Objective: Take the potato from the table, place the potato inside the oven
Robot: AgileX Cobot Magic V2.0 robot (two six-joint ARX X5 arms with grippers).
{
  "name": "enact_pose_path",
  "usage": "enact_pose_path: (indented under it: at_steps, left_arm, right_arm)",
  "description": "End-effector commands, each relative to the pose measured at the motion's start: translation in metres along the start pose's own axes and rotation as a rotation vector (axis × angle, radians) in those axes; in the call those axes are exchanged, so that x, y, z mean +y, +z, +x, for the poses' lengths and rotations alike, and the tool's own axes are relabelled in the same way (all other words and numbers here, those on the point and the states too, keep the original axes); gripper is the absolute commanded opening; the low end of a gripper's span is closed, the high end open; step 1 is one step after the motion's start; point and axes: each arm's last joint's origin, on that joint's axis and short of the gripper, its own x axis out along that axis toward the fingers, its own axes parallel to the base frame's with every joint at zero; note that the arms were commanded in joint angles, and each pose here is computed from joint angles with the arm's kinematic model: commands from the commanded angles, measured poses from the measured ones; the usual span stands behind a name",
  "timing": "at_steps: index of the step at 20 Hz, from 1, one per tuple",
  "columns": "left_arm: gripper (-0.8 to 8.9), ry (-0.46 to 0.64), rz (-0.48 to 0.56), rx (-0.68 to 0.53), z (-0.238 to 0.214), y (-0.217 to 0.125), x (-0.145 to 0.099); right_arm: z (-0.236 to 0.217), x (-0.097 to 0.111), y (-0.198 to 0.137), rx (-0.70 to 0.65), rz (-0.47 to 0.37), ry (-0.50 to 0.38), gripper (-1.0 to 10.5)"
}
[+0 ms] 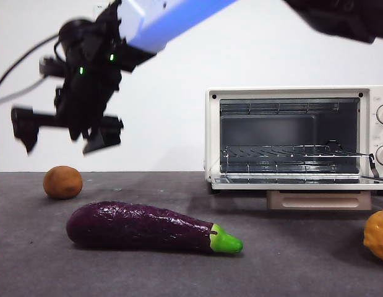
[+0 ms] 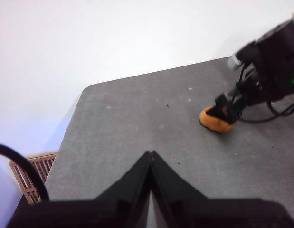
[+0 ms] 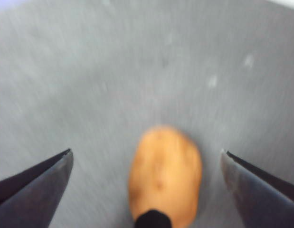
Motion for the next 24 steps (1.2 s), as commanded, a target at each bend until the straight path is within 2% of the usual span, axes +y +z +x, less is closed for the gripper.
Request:
enact_pose_path:
  at_steps: [1,3,6,9,18,24]
  left_arm:
    - [-0.05,0.001,0.008,-0.002,0.000,-0.001,0.000]
    - [-0.05,0.001,0.009,-0.002,0.000,-0.001,0.000]
    - [-0.05,-0.012,0.009,0.000,0.000,-0.001,0.000]
    - [-0.05,-0.044,0.003,0.003,0.000,-0.001,-0.001]
    - [-0.05,-0.052,-0.017,0.005,0.000,-0.002,-0.002]
    - [-0.05,-0.052,-0.021,0.005,0.000,-0.002,-0.002]
  right_arm:
    - [0.018,0.004,-0.023,0.061,-0.015,-0.002,7.0]
    - [0.022,0.004,-0.028,0.070,-0.017,-0.002,7.1]
    - [0.027,0.005,-0.033,0.068,-0.015,-0.002,7.9]
    - [0.031,0.005,-0.037,0.064,-0.018,-0.012,7.9]
    - [0.038,0.004,-0.040,0.026,-0.003,-0.021,7.8]
    - [0.039,0.003,-0.037,-0.012,-0.006,-0.050,5.8]
